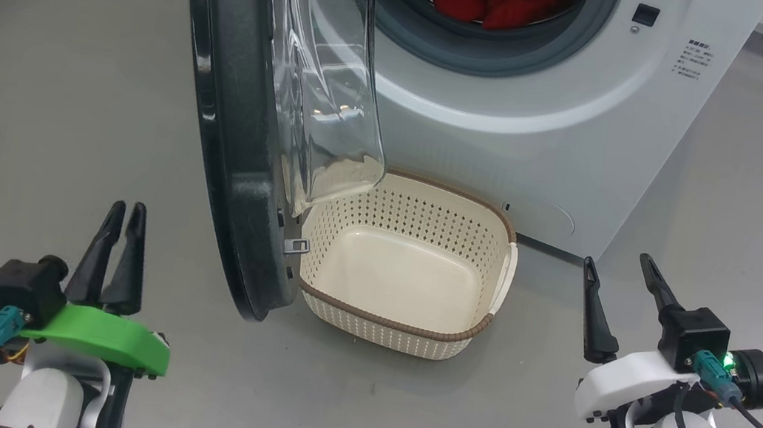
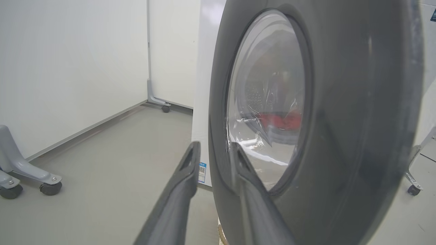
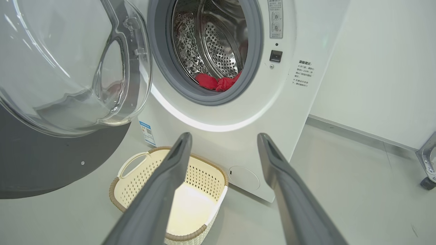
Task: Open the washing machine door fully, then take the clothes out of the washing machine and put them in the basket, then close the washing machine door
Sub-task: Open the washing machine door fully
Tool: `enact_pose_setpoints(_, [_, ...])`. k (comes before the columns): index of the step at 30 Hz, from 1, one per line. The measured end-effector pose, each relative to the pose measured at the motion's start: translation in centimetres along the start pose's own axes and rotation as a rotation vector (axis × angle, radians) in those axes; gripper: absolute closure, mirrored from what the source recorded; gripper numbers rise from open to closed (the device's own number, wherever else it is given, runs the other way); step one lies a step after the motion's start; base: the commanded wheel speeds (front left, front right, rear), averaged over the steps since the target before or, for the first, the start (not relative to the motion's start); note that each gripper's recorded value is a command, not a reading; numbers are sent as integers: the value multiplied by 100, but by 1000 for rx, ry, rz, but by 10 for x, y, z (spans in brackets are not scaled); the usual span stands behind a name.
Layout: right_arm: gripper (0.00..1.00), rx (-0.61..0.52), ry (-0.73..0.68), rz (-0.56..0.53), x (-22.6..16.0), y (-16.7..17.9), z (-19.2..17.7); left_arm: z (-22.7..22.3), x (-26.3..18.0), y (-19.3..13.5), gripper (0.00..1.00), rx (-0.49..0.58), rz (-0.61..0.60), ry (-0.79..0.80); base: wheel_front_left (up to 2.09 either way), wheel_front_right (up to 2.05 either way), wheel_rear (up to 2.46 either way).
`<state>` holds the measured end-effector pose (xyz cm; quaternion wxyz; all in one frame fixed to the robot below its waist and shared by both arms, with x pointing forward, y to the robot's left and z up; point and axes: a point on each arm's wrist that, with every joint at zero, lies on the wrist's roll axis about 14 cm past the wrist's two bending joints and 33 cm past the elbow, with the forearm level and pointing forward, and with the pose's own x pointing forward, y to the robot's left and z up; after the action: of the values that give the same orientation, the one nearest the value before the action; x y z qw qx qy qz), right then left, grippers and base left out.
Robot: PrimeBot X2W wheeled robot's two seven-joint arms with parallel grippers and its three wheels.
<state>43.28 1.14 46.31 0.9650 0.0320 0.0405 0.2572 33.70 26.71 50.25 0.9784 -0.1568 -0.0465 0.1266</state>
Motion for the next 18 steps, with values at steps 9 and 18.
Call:
enact_pose_setpoints(9, [0, 11, -6, -23, 1, -1, 1, 84, 13, -8, 100, -25, -31, -260, 0, 0, 0])
enact_pose_setpoints(18, [0, 19, 2, -32, -1, 0, -3, 183, 5, -85, 100, -60, -281, -566, 0, 0, 0])
